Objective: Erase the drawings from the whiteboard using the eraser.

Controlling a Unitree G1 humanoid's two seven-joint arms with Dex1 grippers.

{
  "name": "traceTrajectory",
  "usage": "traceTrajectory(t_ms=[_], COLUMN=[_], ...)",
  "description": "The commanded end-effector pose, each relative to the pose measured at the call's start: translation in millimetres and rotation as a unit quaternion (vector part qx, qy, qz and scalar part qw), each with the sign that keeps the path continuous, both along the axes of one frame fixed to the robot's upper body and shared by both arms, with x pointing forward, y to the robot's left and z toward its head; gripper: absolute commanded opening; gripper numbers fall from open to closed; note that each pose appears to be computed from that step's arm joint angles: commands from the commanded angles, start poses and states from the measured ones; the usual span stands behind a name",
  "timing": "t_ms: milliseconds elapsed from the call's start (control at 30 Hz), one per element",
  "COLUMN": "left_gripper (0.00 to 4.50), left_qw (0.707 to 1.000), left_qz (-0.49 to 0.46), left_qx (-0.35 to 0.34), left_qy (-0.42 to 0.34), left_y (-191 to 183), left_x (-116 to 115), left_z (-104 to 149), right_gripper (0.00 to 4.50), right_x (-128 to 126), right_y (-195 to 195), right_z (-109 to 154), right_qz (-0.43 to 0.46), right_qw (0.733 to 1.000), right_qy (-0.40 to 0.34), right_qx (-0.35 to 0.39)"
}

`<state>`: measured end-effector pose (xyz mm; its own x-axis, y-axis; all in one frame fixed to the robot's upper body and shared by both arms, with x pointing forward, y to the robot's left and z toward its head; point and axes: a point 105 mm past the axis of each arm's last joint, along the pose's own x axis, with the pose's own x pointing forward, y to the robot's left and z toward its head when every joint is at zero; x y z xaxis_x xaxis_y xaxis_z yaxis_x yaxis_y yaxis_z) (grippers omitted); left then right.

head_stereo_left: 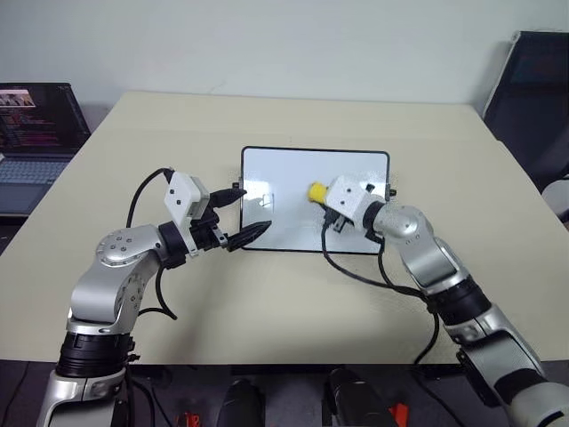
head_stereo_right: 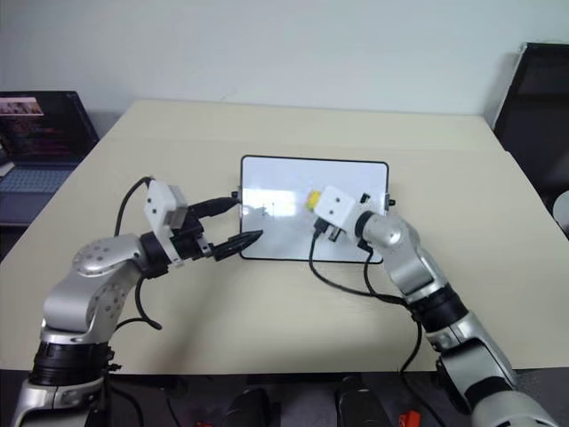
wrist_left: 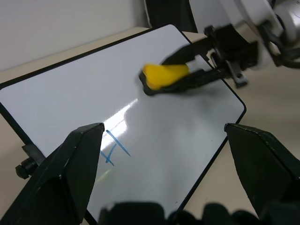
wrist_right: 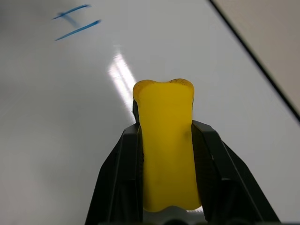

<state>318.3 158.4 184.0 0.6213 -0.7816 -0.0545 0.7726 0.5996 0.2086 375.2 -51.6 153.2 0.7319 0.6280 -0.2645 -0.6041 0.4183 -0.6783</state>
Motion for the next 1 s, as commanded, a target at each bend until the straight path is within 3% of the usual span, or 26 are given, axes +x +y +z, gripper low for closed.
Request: traceTrajectory(t_ms=[33, 200, 367, 433, 667, 1000], left_gripper=[4.50, 4.50, 4.50, 4.50, 4.50, 4.50], left_qw=[1.000, 1.000, 1.000, 0.999, 0.995, 0.993], left_qz=[-0.005, 0.005, 0.007, 0.013, 0.058, 0.068], left_qx=[-0.001, -0.003, 0.010, 0.018, 0.027, 0.035], left_qy=[-0.017, -0.007, 0.022, 0.044, 0.080, 0.094], left_y=[-1, 4, 16, 26, 47, 52], left_x=[-1, -2, -12, -19, -35, -44], left_z=[10, 8, 0, -8, -28, -33], right_gripper=[1.09, 1.09, 1.09, 1.09, 1.09, 1.09], right_x=[1, 2, -20, -43, -86, -81], right_y=[-10, -11, -4, 1, 0, 6], right_z=[-8, 25, 44, 45, 14, 15], right_qz=[-0.021, -0.040, -0.008, 0.034, 0.074, 0.082], right_qw=[1.000, 0.997, 0.982, 0.974, 0.978, 0.976], right_qy=[0.009, -0.013, 0.044, 0.082, 0.128, 0.132], right_qx=[-0.022, 0.065, 0.183, 0.209, 0.149, 0.153])
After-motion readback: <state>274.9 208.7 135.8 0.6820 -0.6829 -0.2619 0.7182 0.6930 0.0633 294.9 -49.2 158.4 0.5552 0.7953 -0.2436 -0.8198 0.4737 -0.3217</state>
